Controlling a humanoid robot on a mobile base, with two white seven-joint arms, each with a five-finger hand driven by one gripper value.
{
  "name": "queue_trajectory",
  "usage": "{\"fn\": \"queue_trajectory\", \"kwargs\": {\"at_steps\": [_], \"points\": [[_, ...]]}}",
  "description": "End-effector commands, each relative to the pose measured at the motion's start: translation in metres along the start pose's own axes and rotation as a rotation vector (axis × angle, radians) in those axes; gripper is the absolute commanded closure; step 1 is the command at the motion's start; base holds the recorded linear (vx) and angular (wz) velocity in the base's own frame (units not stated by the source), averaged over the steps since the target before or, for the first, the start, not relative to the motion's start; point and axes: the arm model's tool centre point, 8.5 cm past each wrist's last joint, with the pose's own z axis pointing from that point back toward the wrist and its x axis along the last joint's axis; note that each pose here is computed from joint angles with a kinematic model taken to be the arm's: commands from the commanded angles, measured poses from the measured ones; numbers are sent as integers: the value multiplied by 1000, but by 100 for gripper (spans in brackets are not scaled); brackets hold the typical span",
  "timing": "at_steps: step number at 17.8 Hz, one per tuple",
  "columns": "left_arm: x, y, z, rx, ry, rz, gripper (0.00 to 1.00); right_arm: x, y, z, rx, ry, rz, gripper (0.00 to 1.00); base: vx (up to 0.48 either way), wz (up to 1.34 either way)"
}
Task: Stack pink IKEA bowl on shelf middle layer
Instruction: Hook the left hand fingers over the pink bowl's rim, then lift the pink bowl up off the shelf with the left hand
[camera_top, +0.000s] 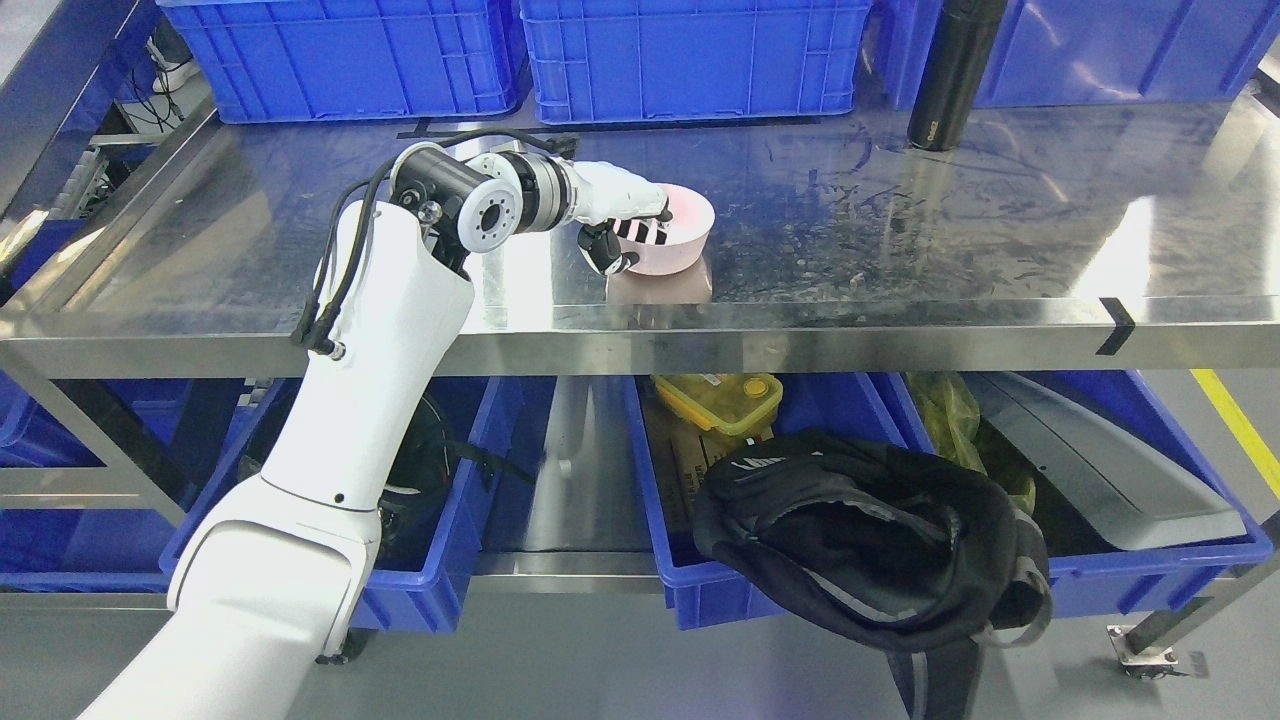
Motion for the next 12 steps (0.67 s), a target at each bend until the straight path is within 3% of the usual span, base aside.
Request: {"fn": "queue_trajectory", "kwargs": {"at_steps": [1, 12], "points": [[-37, 23, 48, 188, -2, 28, 100, -10, -10, 0, -16, 7, 2, 0, 0, 0], [-59, 30, 135, 560, -68, -136, 100, -10, -10, 0, -16, 7, 2, 0, 0, 0]]}}
